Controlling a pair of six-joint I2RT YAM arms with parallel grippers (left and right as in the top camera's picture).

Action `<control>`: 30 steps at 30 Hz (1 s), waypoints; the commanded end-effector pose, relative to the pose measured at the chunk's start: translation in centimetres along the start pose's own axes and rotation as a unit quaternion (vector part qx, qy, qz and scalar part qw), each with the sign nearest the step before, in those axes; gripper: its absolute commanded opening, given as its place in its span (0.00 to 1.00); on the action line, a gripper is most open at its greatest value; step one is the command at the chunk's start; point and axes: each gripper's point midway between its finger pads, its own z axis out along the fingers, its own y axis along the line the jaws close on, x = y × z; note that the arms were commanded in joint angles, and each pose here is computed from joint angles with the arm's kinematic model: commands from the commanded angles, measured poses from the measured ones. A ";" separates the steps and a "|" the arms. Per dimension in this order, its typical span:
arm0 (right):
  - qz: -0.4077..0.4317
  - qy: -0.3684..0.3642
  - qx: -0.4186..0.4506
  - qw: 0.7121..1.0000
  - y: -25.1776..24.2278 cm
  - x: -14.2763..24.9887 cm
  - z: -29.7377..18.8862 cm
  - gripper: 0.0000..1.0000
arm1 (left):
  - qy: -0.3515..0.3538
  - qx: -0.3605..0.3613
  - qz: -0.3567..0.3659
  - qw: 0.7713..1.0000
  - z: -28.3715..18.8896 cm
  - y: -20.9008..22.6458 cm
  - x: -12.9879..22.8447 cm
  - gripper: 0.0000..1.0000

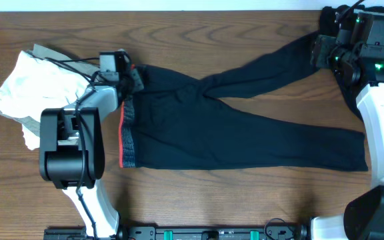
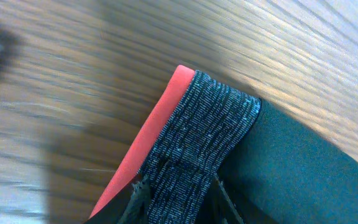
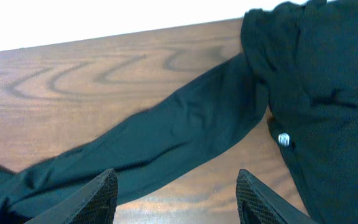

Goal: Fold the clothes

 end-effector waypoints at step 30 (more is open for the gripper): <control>0.126 -0.056 -0.019 0.990 -3.0 7.7 27.9 0.72 | 0.158 -0.004 0.019 0.987 1.3 -1.0 9.9 0.36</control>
